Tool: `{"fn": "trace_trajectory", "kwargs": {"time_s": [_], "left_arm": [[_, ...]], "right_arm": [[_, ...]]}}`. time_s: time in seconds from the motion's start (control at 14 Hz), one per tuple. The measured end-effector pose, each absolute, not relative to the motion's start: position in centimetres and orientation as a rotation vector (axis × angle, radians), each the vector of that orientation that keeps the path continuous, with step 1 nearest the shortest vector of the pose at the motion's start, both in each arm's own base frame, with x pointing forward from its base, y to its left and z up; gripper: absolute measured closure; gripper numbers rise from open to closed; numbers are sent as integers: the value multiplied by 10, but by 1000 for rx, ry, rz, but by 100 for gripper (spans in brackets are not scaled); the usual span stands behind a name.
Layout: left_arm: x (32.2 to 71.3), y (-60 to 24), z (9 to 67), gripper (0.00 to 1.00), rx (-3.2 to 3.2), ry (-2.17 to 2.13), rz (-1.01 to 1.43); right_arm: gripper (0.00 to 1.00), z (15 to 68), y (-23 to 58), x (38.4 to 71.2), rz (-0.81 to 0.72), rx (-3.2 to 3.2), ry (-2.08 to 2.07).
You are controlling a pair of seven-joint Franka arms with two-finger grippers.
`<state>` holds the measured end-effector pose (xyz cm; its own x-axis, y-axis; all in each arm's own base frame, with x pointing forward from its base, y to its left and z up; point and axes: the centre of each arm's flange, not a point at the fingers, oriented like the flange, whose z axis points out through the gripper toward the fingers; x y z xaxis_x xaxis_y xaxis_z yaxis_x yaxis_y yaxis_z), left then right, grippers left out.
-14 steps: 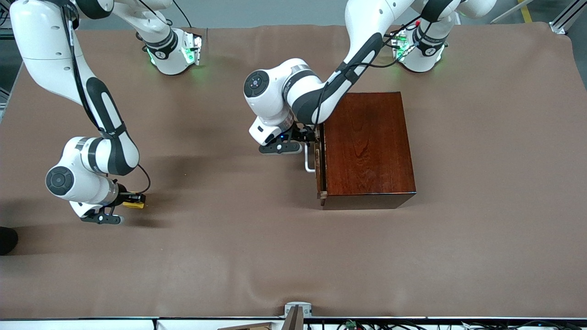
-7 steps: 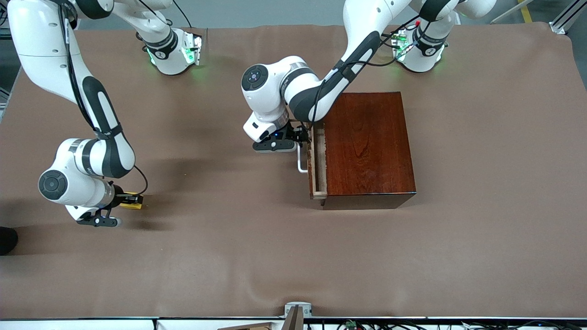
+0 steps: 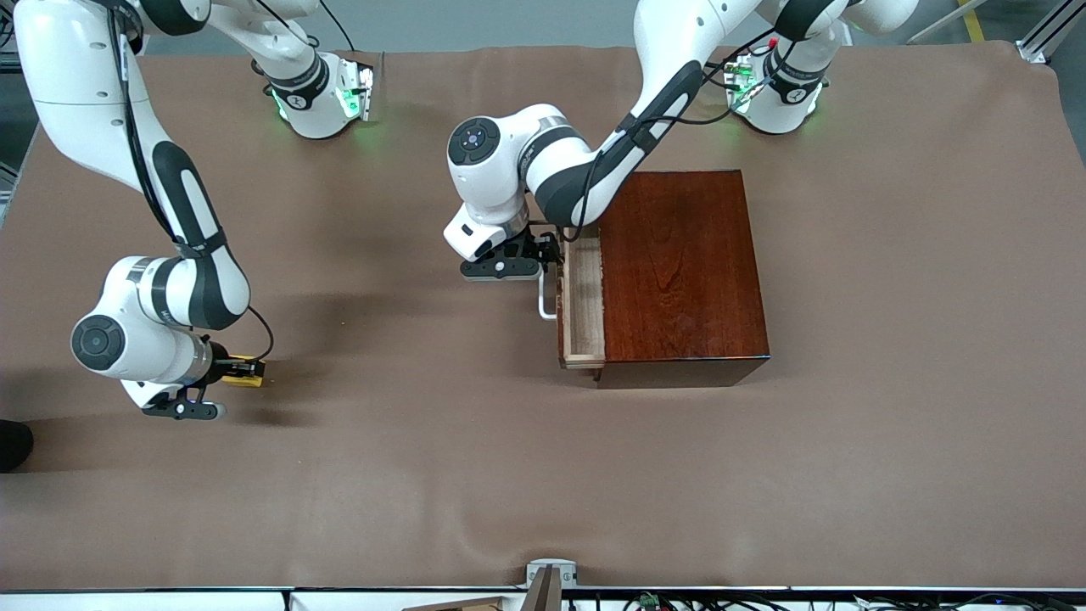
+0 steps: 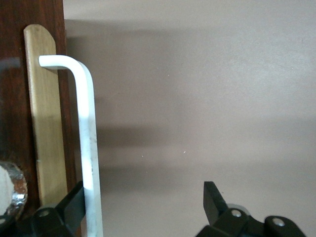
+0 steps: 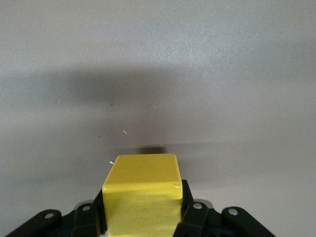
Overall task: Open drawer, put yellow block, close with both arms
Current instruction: 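Pull the drawer open with the left gripper while the right gripper lifts the cube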
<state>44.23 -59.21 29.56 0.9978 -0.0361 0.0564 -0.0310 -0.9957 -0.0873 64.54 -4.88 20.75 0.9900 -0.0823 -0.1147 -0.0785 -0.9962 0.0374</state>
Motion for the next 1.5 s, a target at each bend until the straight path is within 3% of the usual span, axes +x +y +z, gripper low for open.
{"fn": "trace_trajectory", "kwargs": {"time_s": [0.36, 1.0, 1.5], "left_arm": [[445, -595, 294, 0, -3096, 25, -74], [447, -613, 303, 0, -3222, 12, -127], [439, -627, 305, 0, -3275, 43, -177]], "right_arm": [[44, 249, -32, 649, -259, 3103, -87], [44, 312, -31, 654, -162, 3119, 86], [44, 329, -43, 656, -124, 3105, 349]]}}
